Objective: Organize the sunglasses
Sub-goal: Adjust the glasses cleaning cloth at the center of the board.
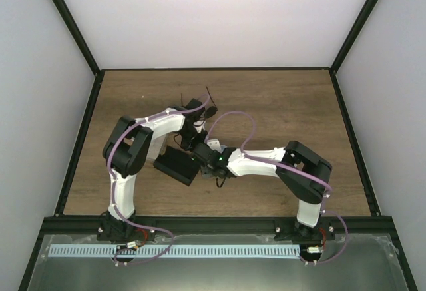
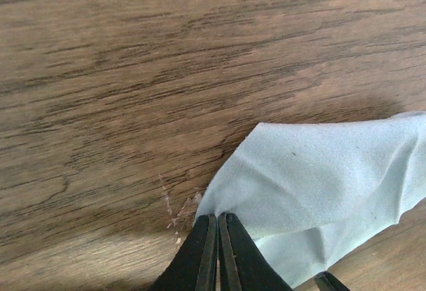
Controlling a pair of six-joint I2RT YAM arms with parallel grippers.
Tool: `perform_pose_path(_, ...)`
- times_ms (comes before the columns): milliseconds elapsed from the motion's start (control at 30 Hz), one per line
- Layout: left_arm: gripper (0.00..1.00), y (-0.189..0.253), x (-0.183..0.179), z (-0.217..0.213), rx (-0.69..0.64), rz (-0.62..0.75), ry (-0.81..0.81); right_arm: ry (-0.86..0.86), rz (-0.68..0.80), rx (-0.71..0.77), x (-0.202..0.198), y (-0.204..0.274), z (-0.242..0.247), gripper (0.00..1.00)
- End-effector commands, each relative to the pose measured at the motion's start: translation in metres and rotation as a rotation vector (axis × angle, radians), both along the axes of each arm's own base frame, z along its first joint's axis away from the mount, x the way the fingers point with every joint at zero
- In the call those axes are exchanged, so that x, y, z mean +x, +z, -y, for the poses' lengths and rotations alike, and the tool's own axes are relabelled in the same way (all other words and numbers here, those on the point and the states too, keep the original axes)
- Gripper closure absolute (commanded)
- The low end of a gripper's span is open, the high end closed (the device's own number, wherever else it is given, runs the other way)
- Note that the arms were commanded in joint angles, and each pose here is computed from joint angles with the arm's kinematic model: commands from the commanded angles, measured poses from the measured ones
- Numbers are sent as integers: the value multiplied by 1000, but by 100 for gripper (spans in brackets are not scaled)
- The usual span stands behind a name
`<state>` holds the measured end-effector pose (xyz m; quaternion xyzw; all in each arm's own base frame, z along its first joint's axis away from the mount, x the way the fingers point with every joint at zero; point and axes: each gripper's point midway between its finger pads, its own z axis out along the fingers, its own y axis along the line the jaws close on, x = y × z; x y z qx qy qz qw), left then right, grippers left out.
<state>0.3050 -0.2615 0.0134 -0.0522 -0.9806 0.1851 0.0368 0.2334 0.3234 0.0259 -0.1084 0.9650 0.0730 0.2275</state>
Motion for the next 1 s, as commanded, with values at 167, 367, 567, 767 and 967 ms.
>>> perform_pose_path(167, 96, -37, -15, 1, 38, -46, -39, 50, -70, -25, -10, -29, -9, 75)
perform_pose_path(367, 96, -35, -11, 1, 18, -47, -29, 65, -139, -58, -27, -52, 0, 79)
perform_pose_path(567, 96, -36, -10, -1, 7, -53, -22, 49, -166, -83, -40, -64, 15, 82)
perform_pose_path(767, 96, -37, -10, 1, -16, -65, -13, 6, -159, -97, -41, -62, 27, 99)
perform_pose_path(967, 96, -35, -8, 2, -22, -61, -7, -38, -91, -58, -36, -39, 36, 99)
